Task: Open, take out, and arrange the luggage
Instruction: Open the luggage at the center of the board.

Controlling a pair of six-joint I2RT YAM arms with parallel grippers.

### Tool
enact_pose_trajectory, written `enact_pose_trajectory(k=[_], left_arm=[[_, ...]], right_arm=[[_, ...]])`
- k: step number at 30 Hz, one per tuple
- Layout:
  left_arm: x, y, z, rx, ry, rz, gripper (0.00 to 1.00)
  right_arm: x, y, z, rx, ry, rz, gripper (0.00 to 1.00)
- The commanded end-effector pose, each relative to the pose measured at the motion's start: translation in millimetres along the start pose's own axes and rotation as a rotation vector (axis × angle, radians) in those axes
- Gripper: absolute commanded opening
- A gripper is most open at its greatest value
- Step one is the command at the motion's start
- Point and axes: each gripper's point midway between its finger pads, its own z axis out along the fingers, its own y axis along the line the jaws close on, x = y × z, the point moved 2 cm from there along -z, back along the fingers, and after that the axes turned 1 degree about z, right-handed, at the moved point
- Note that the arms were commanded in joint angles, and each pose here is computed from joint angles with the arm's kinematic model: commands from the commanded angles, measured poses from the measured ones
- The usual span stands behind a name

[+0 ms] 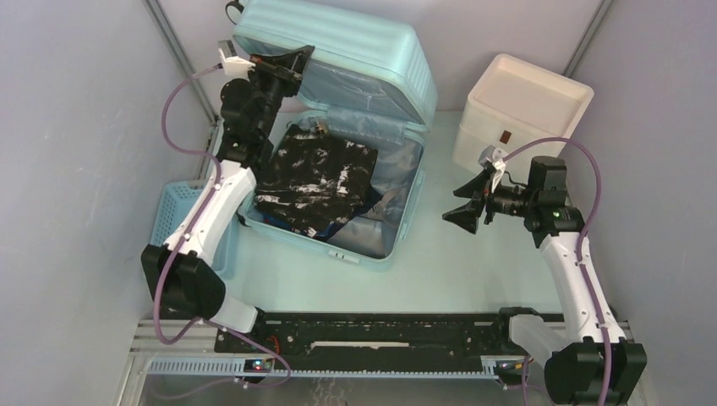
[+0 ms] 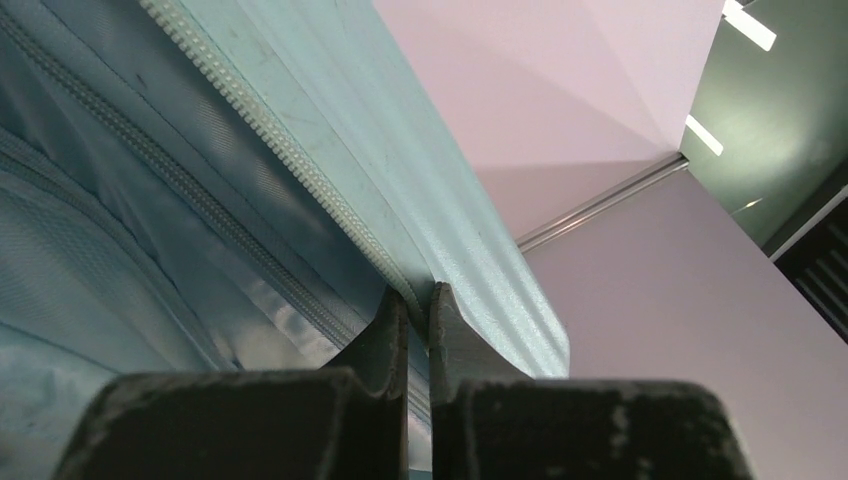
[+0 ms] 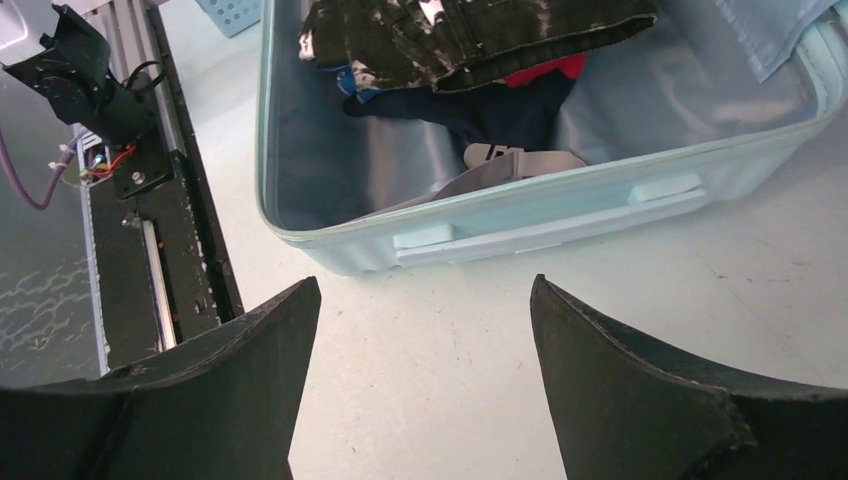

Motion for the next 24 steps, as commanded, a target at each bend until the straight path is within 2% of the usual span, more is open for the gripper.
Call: enact_pose_trajectory(k=[1,10,18,22,24], left_arm=[[-30.3,-4.7,21.5,0.025,-0.088,0.079,0.00],[-28.5,3.1,52.5,0.043,-0.070,0.066,0.00],[-31.2,11.0,69.3,0.047,-0.089,0.034,0.00],[-31.4,11.3,77.1,0.054,-0.092,0.020,0.00],[-30.3,12.9,81.2,0.052,-0.090,0.012,0.04]], right_arm=[[-7.4,-5.7,-2.6,0.024,-0.015,-0.028,0.86],[6.9,1.6,26.6,-0.049,0.040,0.031,0.85],[9.7,-11.4,33.4,0.028,0.042,0.097,0.86],[12.5,-19.9,43.4,0.086,0.005,0.231,0.86],[15.8,-18.5,51.2,0.083,0.019,0.244,0.86]])
